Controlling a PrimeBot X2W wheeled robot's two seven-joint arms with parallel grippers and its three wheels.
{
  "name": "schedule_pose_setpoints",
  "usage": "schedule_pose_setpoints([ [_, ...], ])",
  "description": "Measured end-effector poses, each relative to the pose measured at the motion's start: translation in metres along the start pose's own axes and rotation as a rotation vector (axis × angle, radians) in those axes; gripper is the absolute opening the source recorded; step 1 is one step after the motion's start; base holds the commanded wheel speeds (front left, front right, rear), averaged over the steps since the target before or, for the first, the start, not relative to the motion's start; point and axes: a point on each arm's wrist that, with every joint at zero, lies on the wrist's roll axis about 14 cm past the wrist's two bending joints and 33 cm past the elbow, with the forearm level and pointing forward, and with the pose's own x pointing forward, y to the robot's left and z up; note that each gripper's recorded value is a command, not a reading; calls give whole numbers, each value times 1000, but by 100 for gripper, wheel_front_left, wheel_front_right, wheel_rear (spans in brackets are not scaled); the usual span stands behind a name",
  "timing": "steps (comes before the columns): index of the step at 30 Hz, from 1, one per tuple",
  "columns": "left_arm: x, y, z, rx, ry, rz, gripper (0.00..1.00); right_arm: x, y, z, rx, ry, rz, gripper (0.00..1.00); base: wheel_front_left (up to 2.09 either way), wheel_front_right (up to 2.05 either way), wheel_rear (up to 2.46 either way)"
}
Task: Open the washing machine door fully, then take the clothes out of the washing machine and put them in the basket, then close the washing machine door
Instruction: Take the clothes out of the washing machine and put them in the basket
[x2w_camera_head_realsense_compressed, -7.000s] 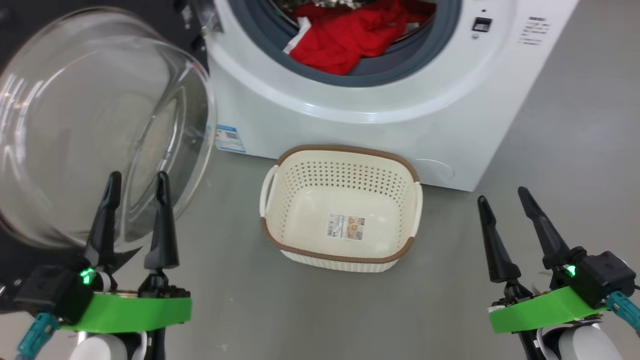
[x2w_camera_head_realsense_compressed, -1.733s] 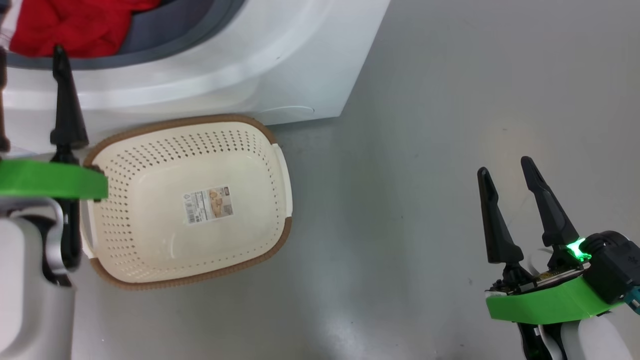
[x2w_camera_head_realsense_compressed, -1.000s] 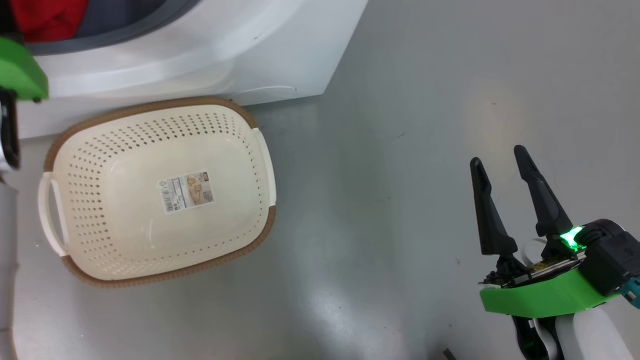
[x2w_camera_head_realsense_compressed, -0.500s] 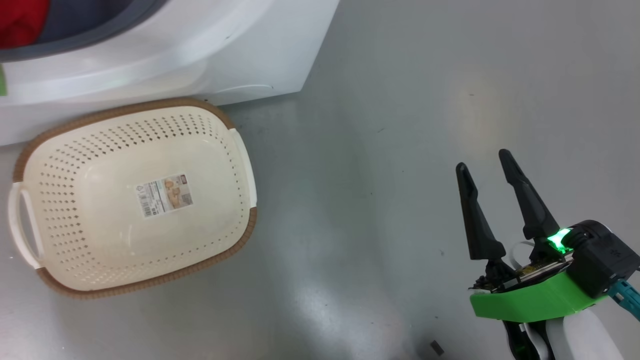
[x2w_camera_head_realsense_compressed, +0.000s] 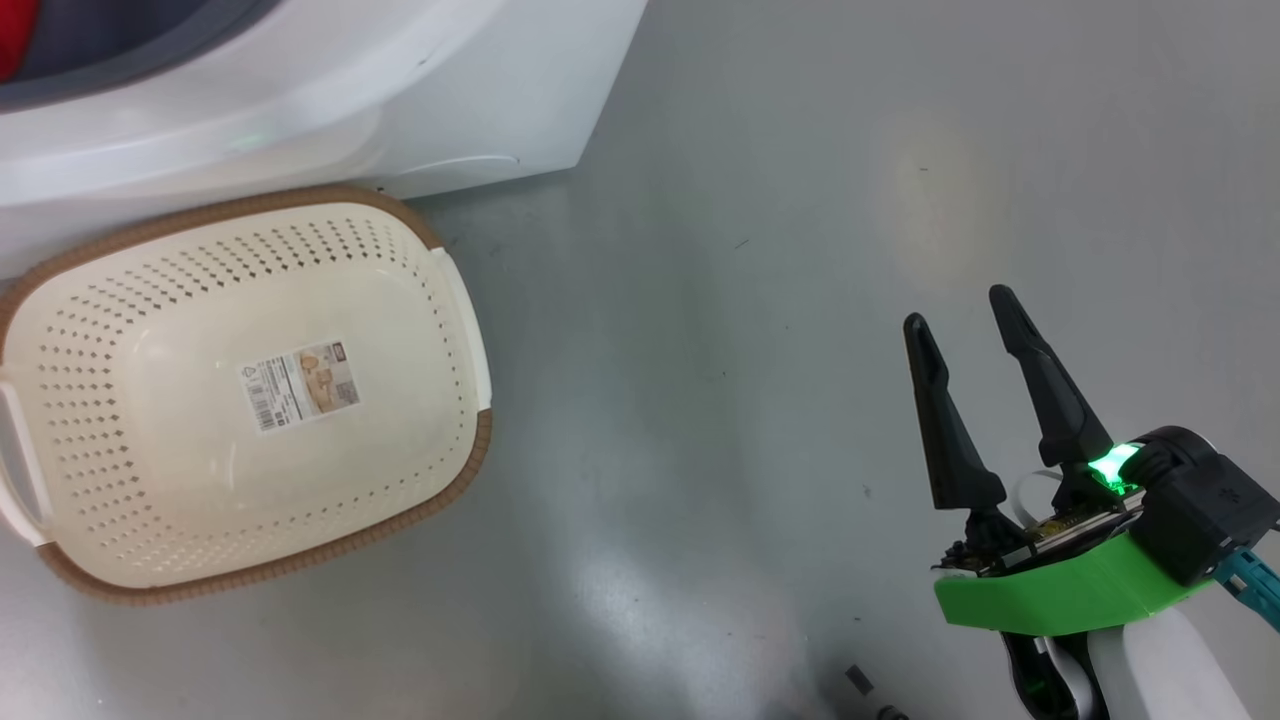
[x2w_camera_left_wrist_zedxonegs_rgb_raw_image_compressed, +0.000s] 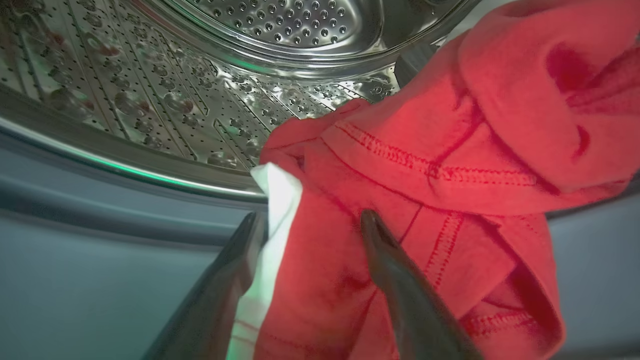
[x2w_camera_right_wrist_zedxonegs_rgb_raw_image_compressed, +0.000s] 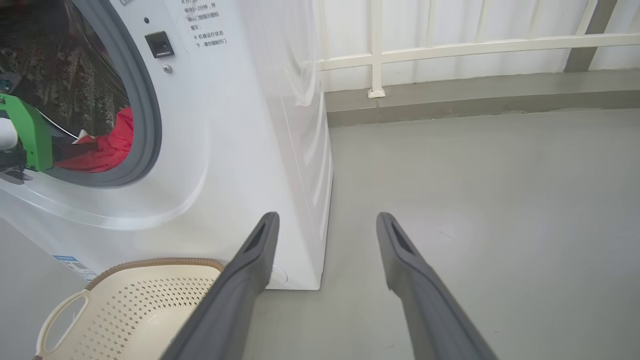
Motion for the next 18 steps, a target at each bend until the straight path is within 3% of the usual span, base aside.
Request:
schedule_pose_setpoints([
  [8, 3, -8, -18, 20, 56, -15, 100, -1, -4, -1, 13, 4, -13, 100, 0, 0, 0],
  [9, 4, -8, -18, 20, 57, -16, 84, -1, -4, -2, 12, 5, -15, 100, 0, 0, 0],
  [10, 4, -9, -17, 20, 56, -17, 53, -1, -4, -2, 14, 6, -16, 100, 0, 0, 0],
  [11, 5, -9, -16, 20, 56, -17, 39, -1, -5, -2, 15, 6, -17, 100, 0, 0, 0],
  [13, 6, -10, -17, 22, 57, -26, 0, -1, -5, -3, 19, 7, -19, 100, 0, 0, 0],
  [18, 5, -10, -18, 21, 45, -30, 0, 0, -4, -4, 21, 9, -16, 100, 0, 0, 0],
])
